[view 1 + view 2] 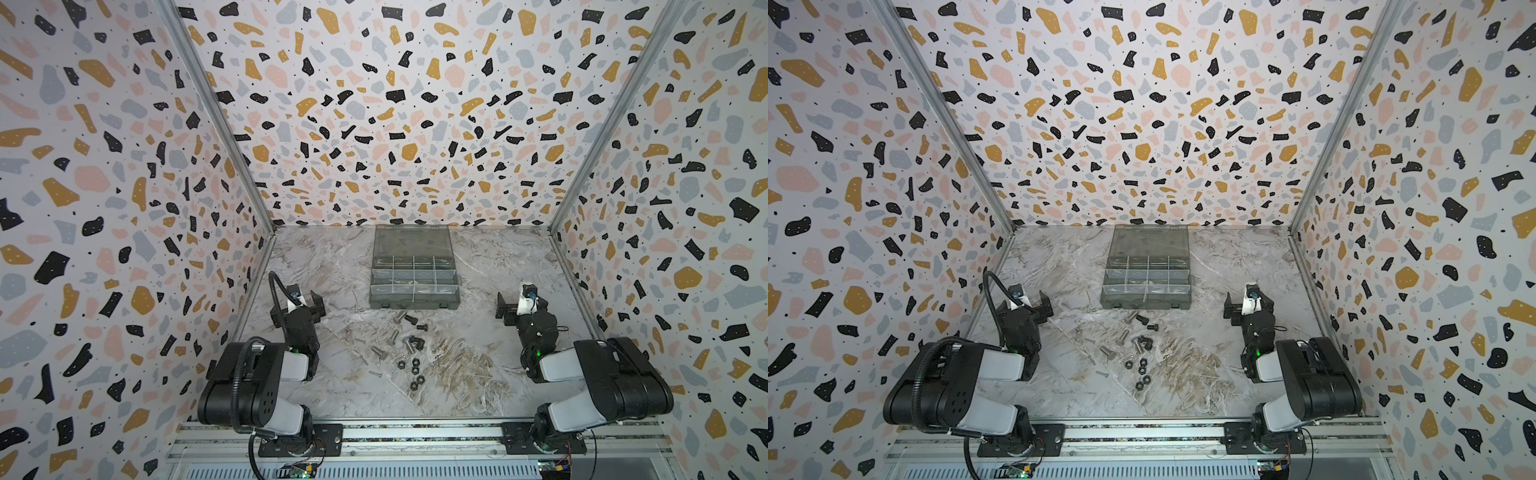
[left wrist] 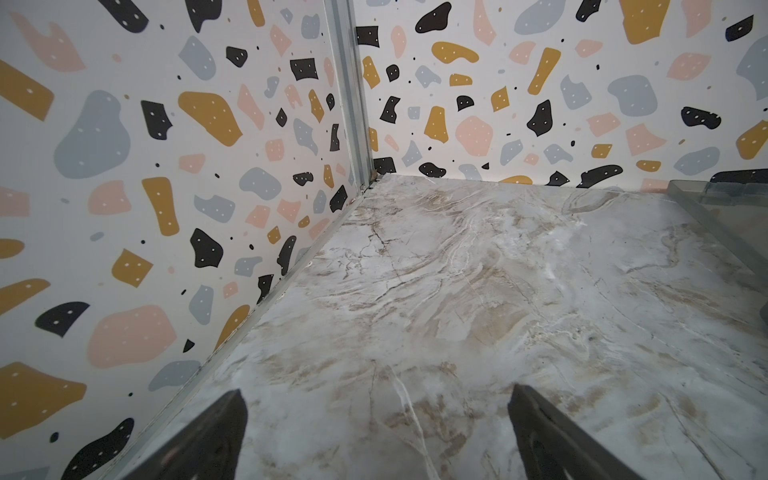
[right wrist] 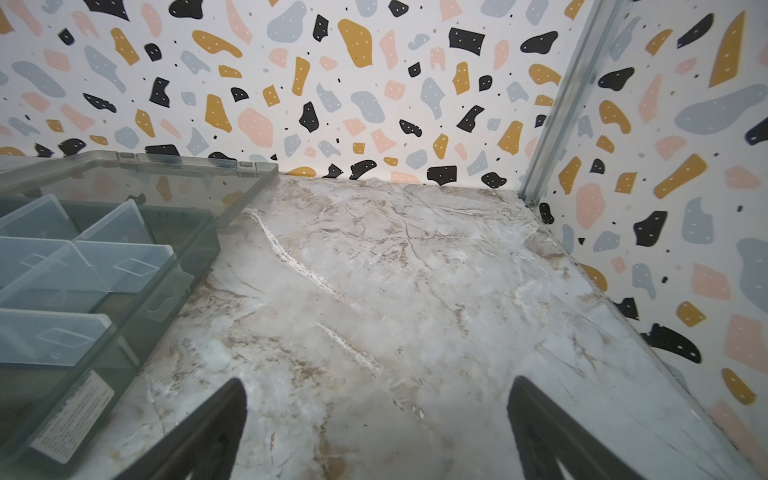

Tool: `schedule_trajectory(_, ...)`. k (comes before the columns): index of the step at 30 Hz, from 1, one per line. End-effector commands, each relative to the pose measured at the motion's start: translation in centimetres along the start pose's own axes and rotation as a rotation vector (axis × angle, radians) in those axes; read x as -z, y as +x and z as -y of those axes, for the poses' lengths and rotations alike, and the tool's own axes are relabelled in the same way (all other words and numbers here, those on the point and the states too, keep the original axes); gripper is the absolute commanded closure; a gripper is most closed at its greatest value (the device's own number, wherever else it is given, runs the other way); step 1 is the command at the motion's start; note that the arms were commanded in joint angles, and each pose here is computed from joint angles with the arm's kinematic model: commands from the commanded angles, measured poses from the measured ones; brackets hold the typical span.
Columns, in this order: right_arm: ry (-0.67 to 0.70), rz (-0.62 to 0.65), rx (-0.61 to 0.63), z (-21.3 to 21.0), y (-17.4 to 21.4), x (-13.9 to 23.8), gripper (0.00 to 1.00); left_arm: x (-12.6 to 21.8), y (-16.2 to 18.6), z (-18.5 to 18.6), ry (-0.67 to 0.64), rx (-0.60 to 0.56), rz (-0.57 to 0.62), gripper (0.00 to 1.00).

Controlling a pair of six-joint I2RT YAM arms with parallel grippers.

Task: Sort the screws and nuts into containers
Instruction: 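Move the right gripper over the brass screws while the left arm approaches the bolts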

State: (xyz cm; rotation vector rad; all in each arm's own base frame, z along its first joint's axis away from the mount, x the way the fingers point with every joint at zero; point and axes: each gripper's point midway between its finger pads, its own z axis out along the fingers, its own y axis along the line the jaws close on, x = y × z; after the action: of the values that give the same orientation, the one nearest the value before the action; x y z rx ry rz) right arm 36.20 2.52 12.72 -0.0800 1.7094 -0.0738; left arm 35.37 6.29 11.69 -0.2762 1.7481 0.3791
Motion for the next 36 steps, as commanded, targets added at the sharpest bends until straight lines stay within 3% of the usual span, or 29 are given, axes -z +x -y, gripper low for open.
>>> schedule_trajectory(1,0.048,-0.029,0.028,0.3,-1.8,-0.8,0.01,-0.9,-3.0,0.5,0.012,0.017,0.032,0.00)
schedule_trajectory(6,0.121,-0.138,0.020,-0.1,-4.7,-1.6,0.01,-1.8,-5.0,1.6,0.055,0.002,-0.024,0.00)
schedule_trajectory(10,0.015,-0.265,-0.084,-2.2,-8.1,-2.1,0.01,-2.5,-7.1,2.6,0.091,0.103,-0.121,0.00)
schedule_trajectory(13,0.003,-0.355,-0.240,-2.4,-9.5,-1.5,0.01,-1.2,-9.1,3.7,0.170,0.130,-0.101,0.00)
schedule_trajectory(14,-0.065,-0.379,-0.277,-3.3,-9.9,-1.3,0.01,-0.7,-9.7,3.9,0.177,0.135,-0.099,0.00)
schedule_trajectory(17,-0.180,-0.432,-0.309,-5.1,-10.2,-0.1,0.01,1.0,-11.0,5.3,0.240,0.151,-0.113,0.00)
schedule_trajectory(18,-0.199,-0.460,-0.315,-5.6,-10.0,0.3,0.00,1.7,-11.4,5.9,0.259,0.158,-0.113,0.00)
schedule_trajectory(27,-0.249,-0.832,-0.303,-9.9,-3.5,6.9,0.32,11.1,-10.4,15.2,0.577,0.038,-0.291,0.09)
schedule_trajectory(36,-0.285,-1.061,-0.380,-13.2,1.6,15.0,0.45,17.4,-8.5,19.2,0.726,-0.198,-0.386,0.09)
